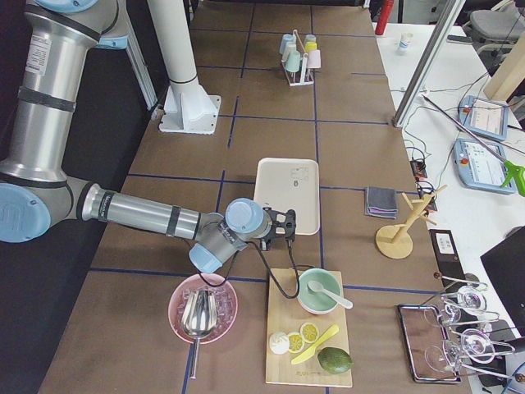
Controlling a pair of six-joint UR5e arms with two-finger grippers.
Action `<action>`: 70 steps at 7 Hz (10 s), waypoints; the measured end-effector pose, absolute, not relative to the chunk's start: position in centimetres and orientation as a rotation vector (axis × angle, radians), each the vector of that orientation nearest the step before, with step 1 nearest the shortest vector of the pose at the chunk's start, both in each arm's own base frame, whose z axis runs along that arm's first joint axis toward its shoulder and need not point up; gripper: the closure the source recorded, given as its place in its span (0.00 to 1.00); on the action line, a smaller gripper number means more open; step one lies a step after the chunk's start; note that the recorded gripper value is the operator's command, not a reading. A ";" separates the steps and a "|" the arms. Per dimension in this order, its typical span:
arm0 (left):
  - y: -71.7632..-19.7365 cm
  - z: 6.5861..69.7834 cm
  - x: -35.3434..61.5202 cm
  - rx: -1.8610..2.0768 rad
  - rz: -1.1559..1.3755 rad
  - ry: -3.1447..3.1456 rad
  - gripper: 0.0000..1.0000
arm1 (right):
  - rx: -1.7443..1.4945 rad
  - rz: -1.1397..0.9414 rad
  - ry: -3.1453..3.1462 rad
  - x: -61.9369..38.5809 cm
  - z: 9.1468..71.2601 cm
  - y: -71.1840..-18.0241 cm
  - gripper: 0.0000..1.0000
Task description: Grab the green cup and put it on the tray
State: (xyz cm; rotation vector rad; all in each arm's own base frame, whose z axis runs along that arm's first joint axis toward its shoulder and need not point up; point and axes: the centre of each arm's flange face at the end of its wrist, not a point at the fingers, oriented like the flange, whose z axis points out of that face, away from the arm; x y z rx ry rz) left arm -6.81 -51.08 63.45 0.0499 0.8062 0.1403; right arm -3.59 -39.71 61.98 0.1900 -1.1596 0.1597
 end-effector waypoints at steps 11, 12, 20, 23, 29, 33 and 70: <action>-51.3 62.5 -6.7 0.060 0.132 0.806 0.00 | 0.125 0.043 -1.117 -43.2 32.2 -41.0 1.00; -51.3 62.6 -6.7 0.059 0.132 0.806 0.00 | 0.118 0.041 -1.103 -46.0 30.9 -39.8 1.00; -52.2 61.6 -6.7 0.076 0.144 0.802 0.00 | 0.082 0.111 -1.087 -48.9 30.3 -38.5 0.00; -55.1 56.6 -6.4 0.167 0.193 0.795 0.00 | 0.084 0.156 -1.062 -45.8 29.0 -40.2 0.00; -57.7 38.1 1.5 0.480 0.451 0.524 0.00 | 0.043 0.207 -0.908 -32.3 27.3 -46.6 0.00; -54.2 29.4 11.0 0.691 0.716 0.279 0.00 | 0.065 0.223 -0.880 -27.8 29.6 -48.9 0.00; -35.0 38.0 53.2 0.319 1.909 -1.281 0.04 | 0.071 0.138 -0.725 -20.6 41.1 -49.5 0.00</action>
